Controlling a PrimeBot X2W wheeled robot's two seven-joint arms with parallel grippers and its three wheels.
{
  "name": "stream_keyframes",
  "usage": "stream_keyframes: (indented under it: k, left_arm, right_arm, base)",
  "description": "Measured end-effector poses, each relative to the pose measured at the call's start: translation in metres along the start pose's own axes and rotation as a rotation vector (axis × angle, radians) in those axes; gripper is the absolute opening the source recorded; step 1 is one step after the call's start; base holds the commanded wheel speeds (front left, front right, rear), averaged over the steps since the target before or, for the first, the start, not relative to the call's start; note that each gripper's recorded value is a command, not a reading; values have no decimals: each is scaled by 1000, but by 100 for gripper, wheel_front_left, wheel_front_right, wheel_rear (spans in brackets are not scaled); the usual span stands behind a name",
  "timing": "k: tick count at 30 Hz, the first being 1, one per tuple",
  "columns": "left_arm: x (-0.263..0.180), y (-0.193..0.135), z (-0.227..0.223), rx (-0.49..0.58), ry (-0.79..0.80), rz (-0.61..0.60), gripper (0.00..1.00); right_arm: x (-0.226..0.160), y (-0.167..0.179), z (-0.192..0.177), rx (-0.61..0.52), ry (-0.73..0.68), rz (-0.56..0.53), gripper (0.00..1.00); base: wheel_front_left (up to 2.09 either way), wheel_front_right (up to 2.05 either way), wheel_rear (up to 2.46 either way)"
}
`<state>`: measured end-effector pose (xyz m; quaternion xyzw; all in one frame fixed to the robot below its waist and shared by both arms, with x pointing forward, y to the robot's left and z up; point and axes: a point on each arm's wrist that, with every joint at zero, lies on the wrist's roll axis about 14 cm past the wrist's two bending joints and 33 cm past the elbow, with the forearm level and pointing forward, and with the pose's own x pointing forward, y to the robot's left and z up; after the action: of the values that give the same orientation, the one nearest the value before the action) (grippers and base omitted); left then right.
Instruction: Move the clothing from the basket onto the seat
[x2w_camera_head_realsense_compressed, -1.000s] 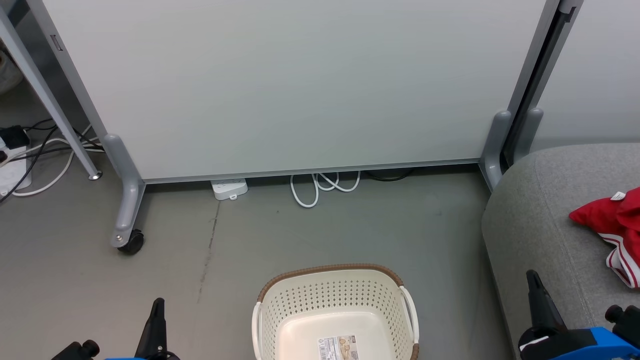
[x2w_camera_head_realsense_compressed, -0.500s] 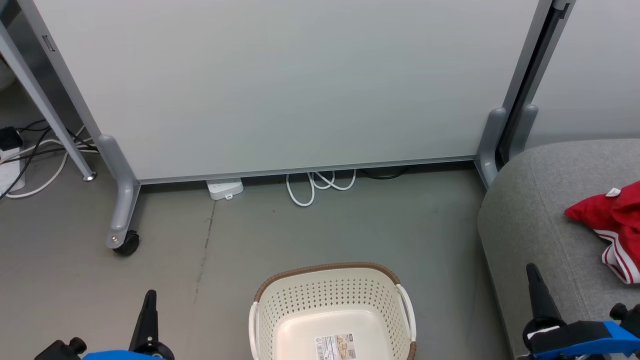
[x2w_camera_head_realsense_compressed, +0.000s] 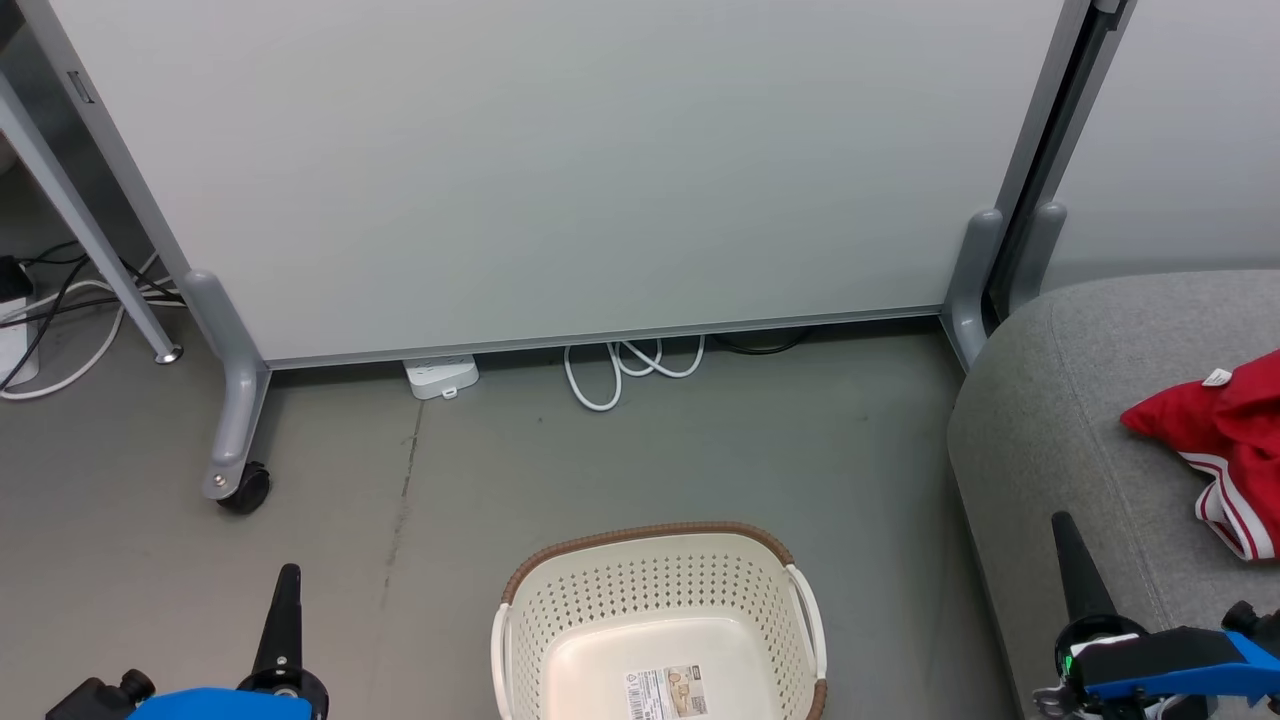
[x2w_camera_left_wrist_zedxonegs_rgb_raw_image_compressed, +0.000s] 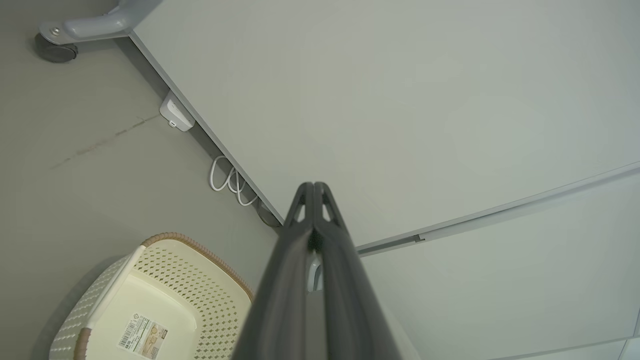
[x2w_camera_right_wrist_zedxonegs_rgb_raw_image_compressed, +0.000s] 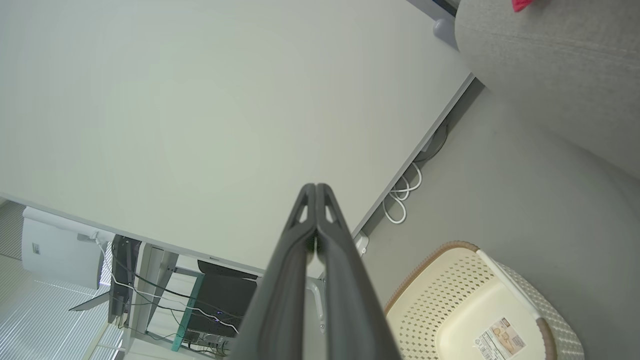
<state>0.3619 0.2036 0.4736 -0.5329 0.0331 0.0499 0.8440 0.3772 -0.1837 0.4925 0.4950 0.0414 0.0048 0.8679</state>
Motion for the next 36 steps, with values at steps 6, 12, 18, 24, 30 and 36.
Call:
stream_keyframes:
  k: [6,12,18,24,30,36]
  left_arm:
    - [3,-3,2,-56,1,-9,0]
    - [5,-5,3,-109,2,-16,0]
    - [8,-10,4,-159,5,-29,0]
    - [10,-12,4,-208,10,-37,0]
    - [12,-15,6,-255,9,-48,0]
    - [14,-19,6,-305,14,-61,0]
  right_arm:
    - [0,-1,2,68,-6,0,0]
    - [2,0,4,132,-14,3,0]
    - [3,0,5,193,-19,8,0]
    - [4,1,8,250,-27,14,0]
    - [5,1,10,305,-33,16,0]
    - [6,2,12,366,-41,24,0]
  base:
    - [0,0,0]
    - [0,0,0]
    - [0,0,0]
    - [0,0,0]
    - [0,0,0]
    - [0,0,0]
